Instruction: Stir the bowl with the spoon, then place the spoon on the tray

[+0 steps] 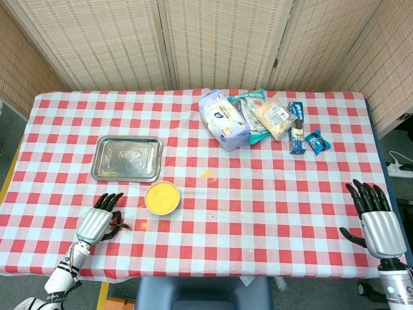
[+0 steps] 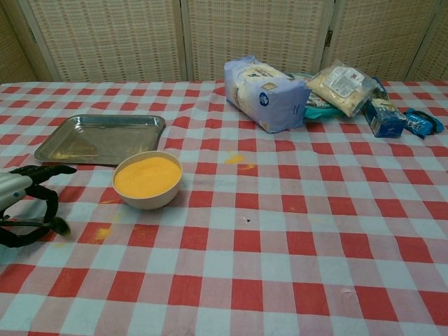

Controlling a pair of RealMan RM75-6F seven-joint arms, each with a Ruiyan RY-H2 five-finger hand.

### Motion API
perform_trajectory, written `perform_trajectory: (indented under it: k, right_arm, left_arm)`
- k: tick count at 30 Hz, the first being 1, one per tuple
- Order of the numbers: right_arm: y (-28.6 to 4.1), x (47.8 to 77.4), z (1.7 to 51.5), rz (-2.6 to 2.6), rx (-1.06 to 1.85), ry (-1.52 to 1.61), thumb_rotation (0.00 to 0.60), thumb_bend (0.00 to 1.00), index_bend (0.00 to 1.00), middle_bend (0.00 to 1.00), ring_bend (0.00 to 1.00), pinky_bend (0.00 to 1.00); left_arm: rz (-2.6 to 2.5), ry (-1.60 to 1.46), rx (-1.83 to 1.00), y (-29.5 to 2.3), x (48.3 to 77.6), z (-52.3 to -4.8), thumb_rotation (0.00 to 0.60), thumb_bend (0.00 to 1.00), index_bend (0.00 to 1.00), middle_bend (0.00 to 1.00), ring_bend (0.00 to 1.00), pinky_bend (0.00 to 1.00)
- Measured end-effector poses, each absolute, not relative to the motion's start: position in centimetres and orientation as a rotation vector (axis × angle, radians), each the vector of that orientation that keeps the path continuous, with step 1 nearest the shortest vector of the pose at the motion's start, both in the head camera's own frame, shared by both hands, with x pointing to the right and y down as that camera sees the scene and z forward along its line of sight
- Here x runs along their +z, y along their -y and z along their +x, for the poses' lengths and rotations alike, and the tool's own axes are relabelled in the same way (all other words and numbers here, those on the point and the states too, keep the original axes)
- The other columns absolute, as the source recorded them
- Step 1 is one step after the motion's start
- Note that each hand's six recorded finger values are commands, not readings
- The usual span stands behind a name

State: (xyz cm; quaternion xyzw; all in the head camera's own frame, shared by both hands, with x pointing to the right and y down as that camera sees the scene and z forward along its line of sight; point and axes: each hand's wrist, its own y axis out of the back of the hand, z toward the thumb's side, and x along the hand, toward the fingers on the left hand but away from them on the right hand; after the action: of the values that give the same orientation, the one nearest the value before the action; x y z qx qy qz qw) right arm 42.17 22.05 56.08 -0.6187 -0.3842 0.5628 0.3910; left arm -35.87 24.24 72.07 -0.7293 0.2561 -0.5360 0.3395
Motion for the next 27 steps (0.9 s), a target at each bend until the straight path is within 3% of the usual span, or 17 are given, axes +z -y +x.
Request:
perform_trajectory:
  k: [6,17,27]
  right_arm:
    - [-22.1,55.9,42.1,-1.575,1.423,0.978,0.600,0.06,0.00,0.00,0.00,0.00]
    - [-22.3,55.2,42.0,-1.585,1.398,0.990,0.600,0.06,0.00,0.00,0.00,0.00]
    - [-22.3,55.0,42.2,-1.589,1.400,0.992,0.600,0.06,0.00,0.00,0.00,0.00]
  left_arm:
    - [-1.864,-0.729,-1.394,-23.3,70.9,-36.8,0.600,0.41,0.60,0.00,0.00,0.03]
    - [-1.675,-0.947,-1.329,-18.2,66.6,-37.9,0.600,0.41,0.62,0.00,0.00,0.03]
    - [-1.636,-0.943,-1.243,-16.6,67.3,-32.8,0.600,0.41,0.62,0.00,0.00,0.03]
